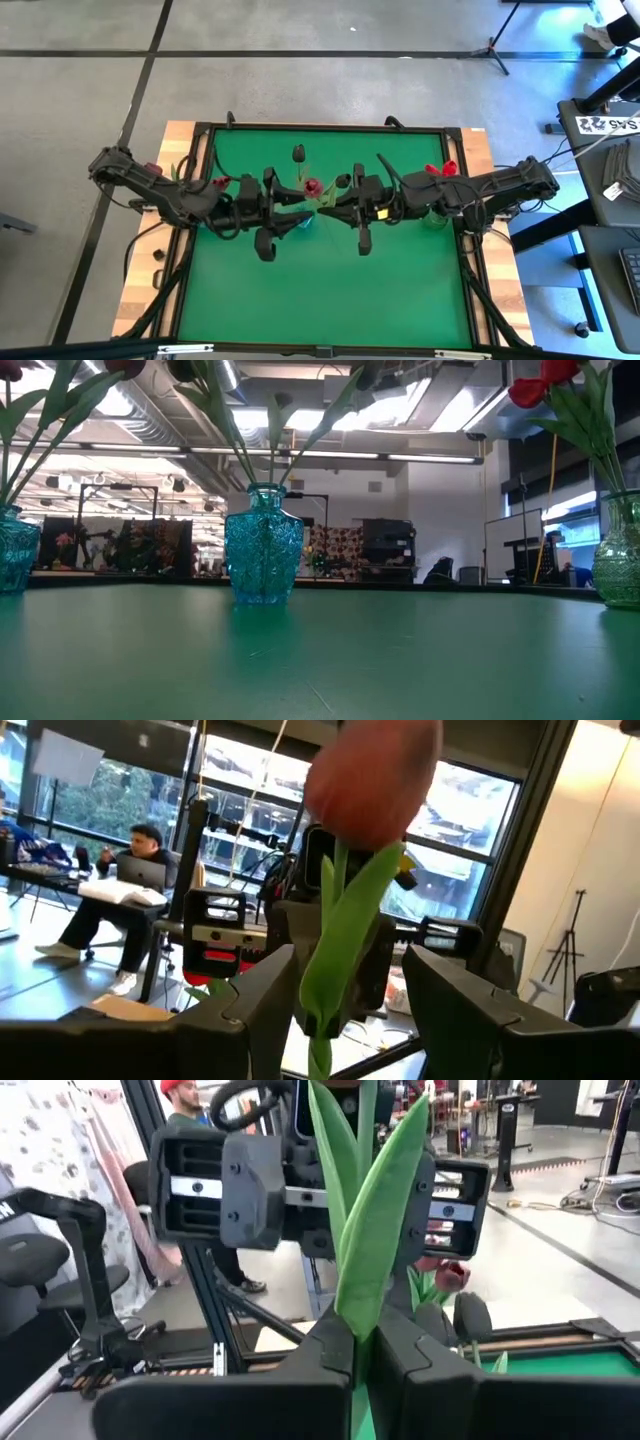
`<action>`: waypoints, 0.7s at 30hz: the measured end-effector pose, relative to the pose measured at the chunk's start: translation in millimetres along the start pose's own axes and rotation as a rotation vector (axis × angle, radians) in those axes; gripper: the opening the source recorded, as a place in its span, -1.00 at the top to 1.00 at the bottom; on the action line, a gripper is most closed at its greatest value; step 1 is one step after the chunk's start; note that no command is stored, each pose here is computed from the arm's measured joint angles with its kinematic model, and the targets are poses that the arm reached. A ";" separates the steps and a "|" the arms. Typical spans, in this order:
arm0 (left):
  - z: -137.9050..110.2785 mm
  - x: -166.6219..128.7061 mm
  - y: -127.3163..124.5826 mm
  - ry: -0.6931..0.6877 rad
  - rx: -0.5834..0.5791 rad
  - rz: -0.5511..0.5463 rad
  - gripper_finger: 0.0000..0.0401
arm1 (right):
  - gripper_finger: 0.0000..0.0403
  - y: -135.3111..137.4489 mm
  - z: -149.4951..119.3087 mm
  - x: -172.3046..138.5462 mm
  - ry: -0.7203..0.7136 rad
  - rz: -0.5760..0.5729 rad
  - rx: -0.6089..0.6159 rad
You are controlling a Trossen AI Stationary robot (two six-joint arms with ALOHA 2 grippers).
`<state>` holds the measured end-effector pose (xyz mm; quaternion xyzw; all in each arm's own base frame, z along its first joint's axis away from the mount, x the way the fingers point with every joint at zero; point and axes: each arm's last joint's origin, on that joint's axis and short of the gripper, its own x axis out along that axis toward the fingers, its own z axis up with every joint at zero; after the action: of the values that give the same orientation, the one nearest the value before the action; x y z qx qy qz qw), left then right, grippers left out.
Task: Sort flowers into vase by color
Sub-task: Put the pink tulip into the left blue vase
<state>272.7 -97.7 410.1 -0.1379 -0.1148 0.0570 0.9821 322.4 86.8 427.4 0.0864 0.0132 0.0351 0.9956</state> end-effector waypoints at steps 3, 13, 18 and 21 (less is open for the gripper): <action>-5.2 5.0 1.6 0.007 -0.002 0.011 0.08 | 0.96 0.7 -2.2 2.2 0.010 0.021 -0.001; -15.8 13.1 3.2 0.028 0.010 0.018 0.18 | 0.96 0.3 -12.1 7.4 0.073 0.015 0.003; -15.9 13.1 3.1 0.029 -0.008 0.018 0.45 | 0.96 0.6 -13.0 8.7 0.074 0.023 0.011; -16.3 13.1 3.4 0.032 -0.023 0.021 0.67 | 0.95 0.6 -13.7 9.1 0.078 0.022 0.010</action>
<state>289.1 -96.8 396.7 -0.1515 -0.0983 0.0640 0.9815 331.0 90.4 413.8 0.0903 0.0514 0.0495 0.9934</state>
